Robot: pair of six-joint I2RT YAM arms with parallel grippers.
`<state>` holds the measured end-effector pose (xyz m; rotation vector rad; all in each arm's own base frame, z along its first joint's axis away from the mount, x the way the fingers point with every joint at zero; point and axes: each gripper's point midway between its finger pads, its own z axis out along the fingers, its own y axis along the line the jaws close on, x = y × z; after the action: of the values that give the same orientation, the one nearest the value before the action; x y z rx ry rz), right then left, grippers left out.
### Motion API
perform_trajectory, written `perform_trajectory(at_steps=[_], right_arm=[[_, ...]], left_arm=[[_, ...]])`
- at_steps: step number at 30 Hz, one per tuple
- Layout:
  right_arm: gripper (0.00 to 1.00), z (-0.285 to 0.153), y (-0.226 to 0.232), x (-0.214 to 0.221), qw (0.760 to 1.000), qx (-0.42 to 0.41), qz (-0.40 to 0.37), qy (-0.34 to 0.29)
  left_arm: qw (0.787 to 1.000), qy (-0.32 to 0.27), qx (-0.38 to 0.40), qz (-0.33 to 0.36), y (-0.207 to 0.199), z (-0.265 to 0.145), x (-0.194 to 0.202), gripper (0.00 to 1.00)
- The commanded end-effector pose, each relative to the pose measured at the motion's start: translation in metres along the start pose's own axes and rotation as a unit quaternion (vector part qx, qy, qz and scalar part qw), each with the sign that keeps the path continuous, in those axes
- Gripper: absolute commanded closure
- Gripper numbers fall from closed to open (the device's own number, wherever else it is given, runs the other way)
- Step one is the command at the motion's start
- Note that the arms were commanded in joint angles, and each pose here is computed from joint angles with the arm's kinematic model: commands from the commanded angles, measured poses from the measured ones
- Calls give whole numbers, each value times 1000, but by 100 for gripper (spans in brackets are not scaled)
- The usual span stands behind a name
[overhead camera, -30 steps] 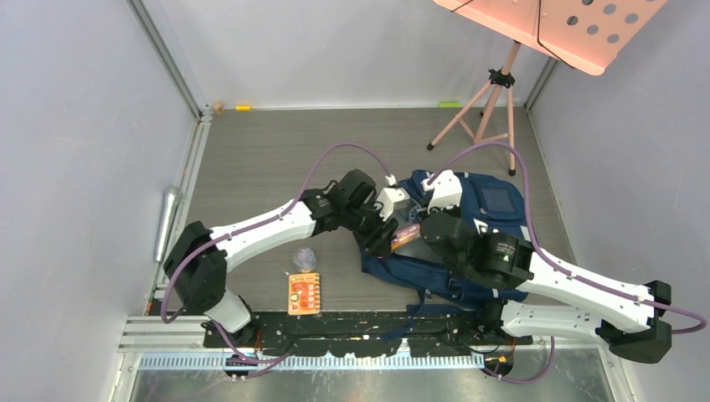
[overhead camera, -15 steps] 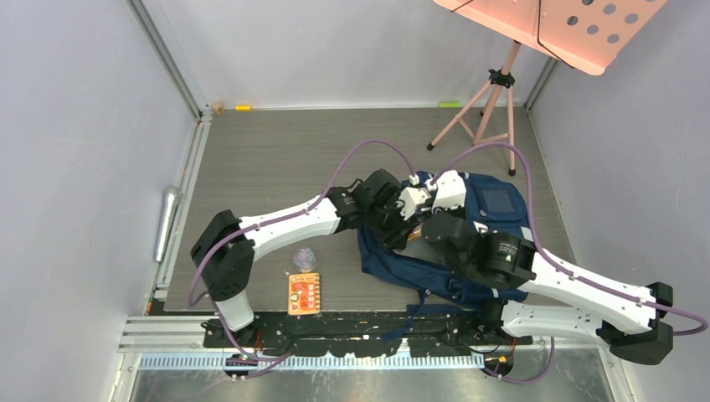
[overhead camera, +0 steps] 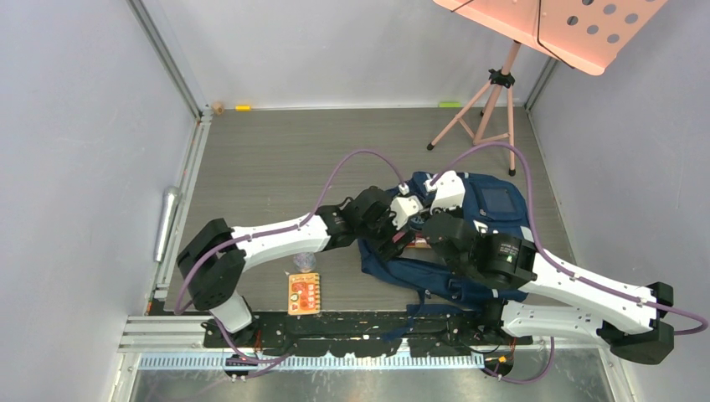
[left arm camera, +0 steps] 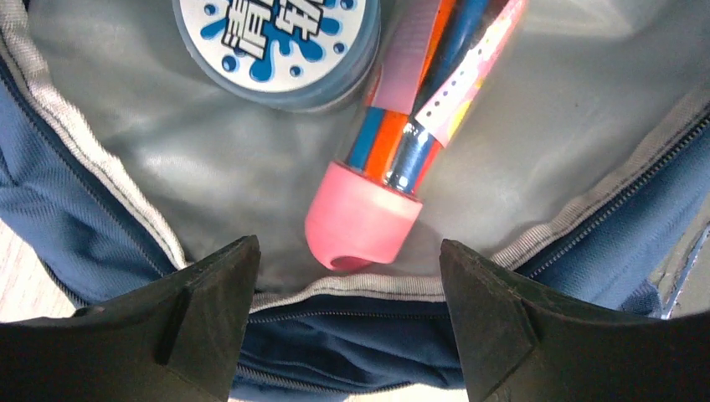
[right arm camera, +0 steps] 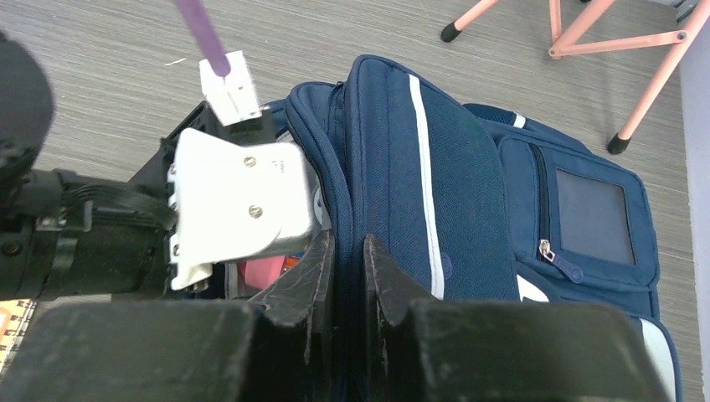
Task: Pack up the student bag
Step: Place the stationery in the student bag.
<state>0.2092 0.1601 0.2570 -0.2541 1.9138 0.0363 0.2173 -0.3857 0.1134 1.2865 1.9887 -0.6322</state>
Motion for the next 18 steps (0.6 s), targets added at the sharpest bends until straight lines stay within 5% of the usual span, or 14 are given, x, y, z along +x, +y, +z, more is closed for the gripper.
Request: perform_trajectory(at_steps=[1,18], right_arm=[[99,-11,10,-52,992,-26,103,-64],[99,-12,8,-52,992,-25,106,-63]], left_arm=[[997,-72,-15,1,-3,-20,-23,19],[988,-144,0,-56,-7,15,-37,52]])
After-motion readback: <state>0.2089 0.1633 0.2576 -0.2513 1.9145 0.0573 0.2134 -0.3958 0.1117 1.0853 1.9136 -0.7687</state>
